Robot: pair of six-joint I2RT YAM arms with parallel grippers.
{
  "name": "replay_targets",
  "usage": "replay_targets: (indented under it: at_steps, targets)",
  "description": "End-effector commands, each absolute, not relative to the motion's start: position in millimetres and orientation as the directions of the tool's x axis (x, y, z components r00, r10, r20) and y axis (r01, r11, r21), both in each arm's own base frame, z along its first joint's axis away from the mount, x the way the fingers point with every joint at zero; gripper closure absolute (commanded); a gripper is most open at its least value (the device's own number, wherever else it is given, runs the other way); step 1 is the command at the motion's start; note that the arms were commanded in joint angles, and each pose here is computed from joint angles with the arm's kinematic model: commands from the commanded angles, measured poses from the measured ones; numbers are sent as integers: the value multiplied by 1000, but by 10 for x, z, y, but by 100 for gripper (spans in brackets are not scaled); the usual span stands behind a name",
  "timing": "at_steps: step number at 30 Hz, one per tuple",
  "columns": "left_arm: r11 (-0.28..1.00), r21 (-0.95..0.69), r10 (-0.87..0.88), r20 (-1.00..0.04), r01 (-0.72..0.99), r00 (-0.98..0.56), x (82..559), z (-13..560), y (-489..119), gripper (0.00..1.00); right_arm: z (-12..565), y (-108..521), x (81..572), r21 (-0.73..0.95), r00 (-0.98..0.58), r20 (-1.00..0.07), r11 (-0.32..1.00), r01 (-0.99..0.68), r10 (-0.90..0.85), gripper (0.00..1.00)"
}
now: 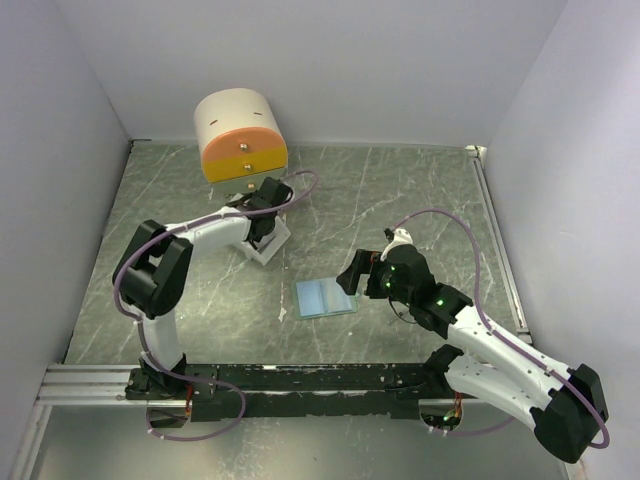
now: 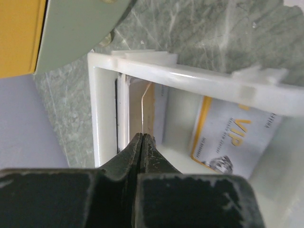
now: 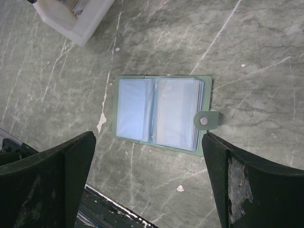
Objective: Put the credit cards into the card holder
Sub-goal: Pick up the credit card from the storage box.
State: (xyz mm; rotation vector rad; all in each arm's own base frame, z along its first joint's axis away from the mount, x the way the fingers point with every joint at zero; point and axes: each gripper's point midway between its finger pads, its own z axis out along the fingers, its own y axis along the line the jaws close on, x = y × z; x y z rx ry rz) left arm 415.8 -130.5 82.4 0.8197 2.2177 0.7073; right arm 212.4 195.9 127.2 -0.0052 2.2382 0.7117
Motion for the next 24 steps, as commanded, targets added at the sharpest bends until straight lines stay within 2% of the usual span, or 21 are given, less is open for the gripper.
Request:
replay_targets:
  at_steps: [1,10,16,20,24]
  targets:
    - [732,582,658,-469,354,-589,4100,1058,-1440,93,1297,1982,2114,494,-698,-686,836,-239,205,4]
    - [849,415,524,-583,326,-621,3934,1376,-1599,93,1252,1962,2099,504,-701,-677,835,-220,224,4]
    - [946,250,324,-704,206,-632,3838,1763,-1672,93,999,1899,2116,445,-736,-653,878,-179,181,4]
    - [980,34,158,-741,198,-653,3698,1996,-1907,93,851,1891,2151,392,-758,-640,903,-178,128,6]
    - [914,-264,18,-729,306,-684,3417,2112,-2359,93,752,1934,2191,357,-773,-630,911,-204,74,18]
